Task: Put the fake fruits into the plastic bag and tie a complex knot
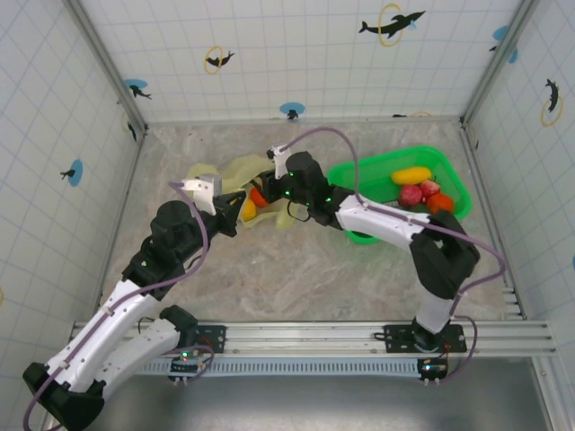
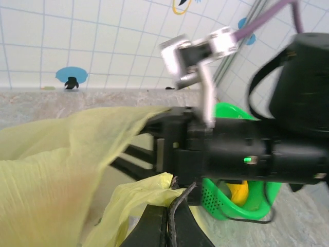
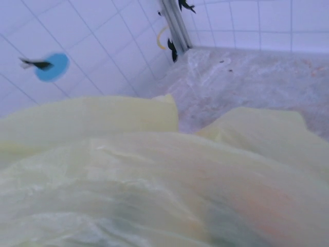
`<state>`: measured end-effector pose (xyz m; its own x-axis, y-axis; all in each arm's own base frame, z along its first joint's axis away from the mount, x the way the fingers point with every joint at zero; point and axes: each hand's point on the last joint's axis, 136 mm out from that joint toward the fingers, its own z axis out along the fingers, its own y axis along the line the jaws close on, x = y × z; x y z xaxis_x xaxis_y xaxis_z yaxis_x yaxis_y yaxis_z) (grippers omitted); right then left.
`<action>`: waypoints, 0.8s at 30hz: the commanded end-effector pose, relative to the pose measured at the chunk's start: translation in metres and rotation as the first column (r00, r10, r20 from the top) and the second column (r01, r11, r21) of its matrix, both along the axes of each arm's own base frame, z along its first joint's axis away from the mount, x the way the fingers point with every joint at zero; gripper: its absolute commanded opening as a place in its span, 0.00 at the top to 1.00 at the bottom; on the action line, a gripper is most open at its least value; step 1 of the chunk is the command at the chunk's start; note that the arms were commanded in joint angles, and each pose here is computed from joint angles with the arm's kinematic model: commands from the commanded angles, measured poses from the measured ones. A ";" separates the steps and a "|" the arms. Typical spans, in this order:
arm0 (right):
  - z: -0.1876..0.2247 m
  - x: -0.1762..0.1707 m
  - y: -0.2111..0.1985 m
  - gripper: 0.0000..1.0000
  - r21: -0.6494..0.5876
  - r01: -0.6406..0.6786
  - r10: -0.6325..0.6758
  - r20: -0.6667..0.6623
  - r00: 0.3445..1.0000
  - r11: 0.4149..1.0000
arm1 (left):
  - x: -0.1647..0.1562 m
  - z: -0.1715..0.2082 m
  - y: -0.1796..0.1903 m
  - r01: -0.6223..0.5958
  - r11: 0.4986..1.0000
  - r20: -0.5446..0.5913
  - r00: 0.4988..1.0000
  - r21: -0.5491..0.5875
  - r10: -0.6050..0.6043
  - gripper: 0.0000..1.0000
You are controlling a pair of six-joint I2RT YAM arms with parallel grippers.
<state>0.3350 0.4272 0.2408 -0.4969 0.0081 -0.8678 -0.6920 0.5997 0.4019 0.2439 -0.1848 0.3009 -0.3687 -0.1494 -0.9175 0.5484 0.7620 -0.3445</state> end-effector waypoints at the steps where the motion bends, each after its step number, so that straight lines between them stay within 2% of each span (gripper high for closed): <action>1: 0.021 -0.023 -0.017 0.81 0.048 -0.056 0.055 0.033 0.998 0.997 | -0.003 0.003 -0.002 0.029 1.000 0.005 1.000 0.002 -0.029 1.00; 3: 0.032 -0.038 -0.031 0.84 0.072 -0.085 0.081 0.049 0.995 0.994 | -0.004 0.002 -0.005 0.045 0.999 0.001 0.999 -0.001 -0.045 1.00; 5: 0.040 -0.053 -0.048 0.83 0.085 -0.108 0.103 0.063 0.993 0.990 | -0.005 0.000 -0.008 0.063 0.998 -0.007 0.998 -0.001 -0.063 1.00; 7: 0.045 -0.061 -0.065 0.76 0.095 -0.113 0.107 0.066 0.992 0.989 | -0.006 -0.002 -0.010 0.072 0.997 -0.013 0.997 -0.002 -0.072 1.00; 11: 0.047 -0.077 -0.085 0.53 0.103 -0.206 0.205 0.025 0.978 0.973 | -0.006 -0.003 -0.013 0.087 0.996 -0.016 0.996 -0.007 -0.087 1.00; 12: 0.045 -0.078 -0.089 0.50 0.087 -0.202 0.200 0.025 0.979 0.976 | -0.006 -0.003 -0.013 0.090 0.996 -0.016 0.996 -0.007 -0.090 1.00; 14: 0.043 -0.069 -0.106 0.49 0.056 -0.121 0.119 0.034 0.992 0.991 | -0.005 -0.001 -0.014 0.093 0.996 -0.011 0.996 -0.008 -0.093 1.00; 17: 0.049 -0.051 -0.140 0.51 0.093 0.003 -0.006 0.039 0.999 0.996 | -0.006 0.003 -0.014 0.097 0.995 -0.002 0.995 -0.009 -0.097 1.00; 20: 0.043 -0.021 -0.186 0.52 0.052 0.215 -0.216 0.011 0.976 0.975 | -0.008 0.006 -0.014 0.102 0.995 0.006 0.995 -0.007 -0.102 1.00; 22: 0.020 0.001 -0.227 0.52 -0.054 0.386 -0.388 -0.033 0.921 0.921 | -0.011 0.008 -0.014 0.110 0.994 0.008 0.994 -0.012 -0.110 1.00; 24: -0.001 0.021 -0.276 0.50 -0.172 0.543 -0.559 -0.060 0.827 0.822 | -0.013 0.011 -0.015 0.121 0.992 0.010 0.993 -0.021 -0.121 1.00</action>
